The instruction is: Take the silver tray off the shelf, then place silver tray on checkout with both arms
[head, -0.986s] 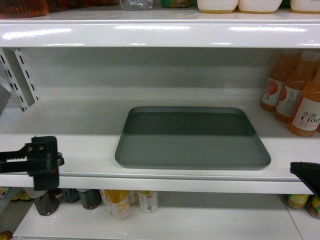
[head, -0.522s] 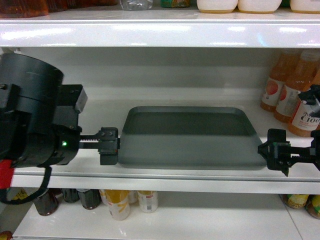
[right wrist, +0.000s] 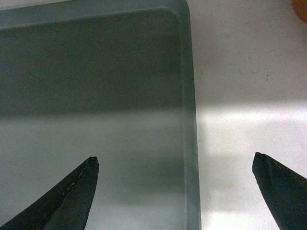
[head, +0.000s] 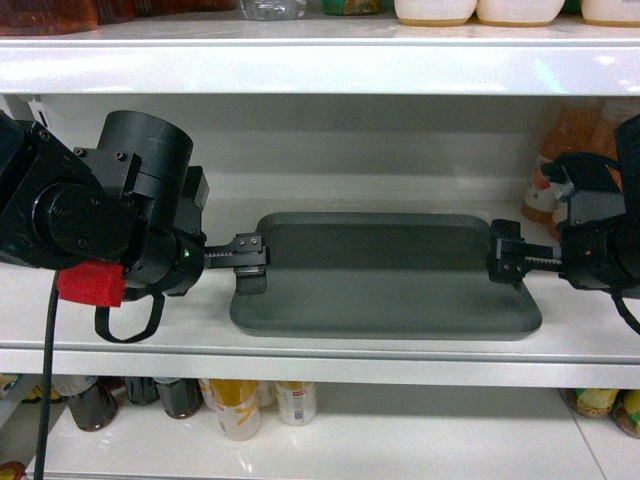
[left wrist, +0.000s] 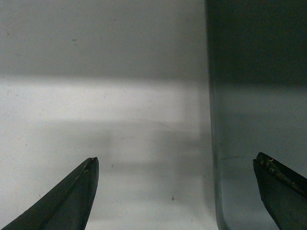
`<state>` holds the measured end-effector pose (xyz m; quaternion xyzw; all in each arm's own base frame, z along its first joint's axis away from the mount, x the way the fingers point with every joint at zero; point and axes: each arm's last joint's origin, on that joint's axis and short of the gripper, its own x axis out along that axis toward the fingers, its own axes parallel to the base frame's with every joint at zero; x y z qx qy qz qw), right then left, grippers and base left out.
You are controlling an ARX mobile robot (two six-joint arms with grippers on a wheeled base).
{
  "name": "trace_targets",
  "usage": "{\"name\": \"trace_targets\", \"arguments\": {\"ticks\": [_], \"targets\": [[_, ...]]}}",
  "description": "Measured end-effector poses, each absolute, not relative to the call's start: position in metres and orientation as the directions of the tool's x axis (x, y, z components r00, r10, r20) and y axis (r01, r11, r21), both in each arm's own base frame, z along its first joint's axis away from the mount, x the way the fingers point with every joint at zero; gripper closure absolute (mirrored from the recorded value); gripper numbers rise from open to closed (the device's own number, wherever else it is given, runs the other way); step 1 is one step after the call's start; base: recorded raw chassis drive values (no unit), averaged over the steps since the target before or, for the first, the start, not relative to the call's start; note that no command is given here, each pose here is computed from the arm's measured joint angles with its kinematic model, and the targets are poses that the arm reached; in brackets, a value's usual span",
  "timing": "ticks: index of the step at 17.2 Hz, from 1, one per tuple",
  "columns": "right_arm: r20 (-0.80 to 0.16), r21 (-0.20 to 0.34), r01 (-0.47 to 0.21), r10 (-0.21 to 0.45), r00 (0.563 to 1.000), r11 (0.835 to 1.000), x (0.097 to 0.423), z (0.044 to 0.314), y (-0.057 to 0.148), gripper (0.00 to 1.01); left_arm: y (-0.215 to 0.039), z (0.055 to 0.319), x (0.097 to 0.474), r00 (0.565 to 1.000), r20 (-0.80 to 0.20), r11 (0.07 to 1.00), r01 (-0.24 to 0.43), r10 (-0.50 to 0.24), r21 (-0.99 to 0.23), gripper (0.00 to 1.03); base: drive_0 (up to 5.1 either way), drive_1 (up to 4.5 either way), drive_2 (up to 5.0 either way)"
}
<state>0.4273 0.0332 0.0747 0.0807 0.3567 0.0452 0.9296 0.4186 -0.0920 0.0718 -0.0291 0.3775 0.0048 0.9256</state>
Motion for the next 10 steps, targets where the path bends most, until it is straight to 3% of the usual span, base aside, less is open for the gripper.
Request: {"name": "trace_targets", "arguments": {"ticks": [2,5,10], "targets": [[-0.664,0.177,-0.001,0.12,0.738,0.984,0.445,0.072,0.034,0.03,-0.094,0.063,0.428,0.696,-0.718,0.998,-0.038,-0.004,-0.042,0.05,0.0,0.0,0.0],[-0.704,0.173,0.012,0.115,0.701,0.985,0.463,0.064,0.035,0.03,-0.105,0.051,0.438,0.673,-0.74,0.998,-0.047,-0.003,-0.047,0.05,0.0,0.0,0.0],[-0.732,0.171,0.016,0.116,0.672,0.985,0.469,0.056,0.036,0.03,-0.111,0.049,0.443,0.679,-0.734,0.998,-0.041,-0.012,-0.053,0.05,0.0,0.0,0.0]]}}
